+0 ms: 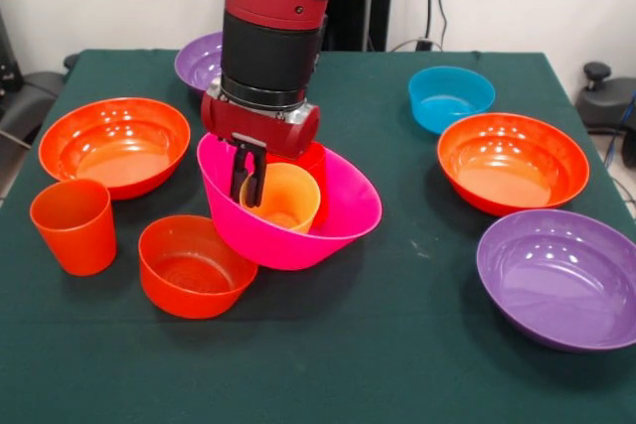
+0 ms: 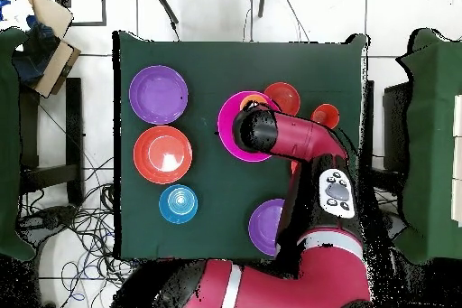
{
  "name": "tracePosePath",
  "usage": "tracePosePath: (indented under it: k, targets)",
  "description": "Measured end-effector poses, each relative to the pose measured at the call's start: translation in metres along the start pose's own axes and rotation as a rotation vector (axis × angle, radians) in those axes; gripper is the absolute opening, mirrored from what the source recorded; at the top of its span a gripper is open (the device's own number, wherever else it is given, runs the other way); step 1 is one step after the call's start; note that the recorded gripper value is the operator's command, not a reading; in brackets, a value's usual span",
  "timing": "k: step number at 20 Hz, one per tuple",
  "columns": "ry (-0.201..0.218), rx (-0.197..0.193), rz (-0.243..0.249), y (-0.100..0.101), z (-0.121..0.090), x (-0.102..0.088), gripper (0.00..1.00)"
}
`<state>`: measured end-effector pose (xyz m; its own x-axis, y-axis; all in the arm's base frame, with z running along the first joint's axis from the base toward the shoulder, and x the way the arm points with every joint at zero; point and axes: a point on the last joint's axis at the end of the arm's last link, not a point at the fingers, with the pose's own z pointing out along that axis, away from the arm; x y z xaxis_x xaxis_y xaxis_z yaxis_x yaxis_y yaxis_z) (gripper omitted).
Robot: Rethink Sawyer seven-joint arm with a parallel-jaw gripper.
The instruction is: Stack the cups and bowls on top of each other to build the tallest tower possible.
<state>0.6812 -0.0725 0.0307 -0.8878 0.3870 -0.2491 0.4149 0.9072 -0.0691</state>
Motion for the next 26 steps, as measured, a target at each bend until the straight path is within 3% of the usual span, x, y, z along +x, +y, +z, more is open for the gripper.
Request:
tracePosePath:
  k: [16,26]
  targets:
    - [-0.029,0.016,0.018,-0.018,0.002,-0.011,0.00]
    - [-0.015,0.008,0.022,-0.018,-0.009,0.006,0.00]
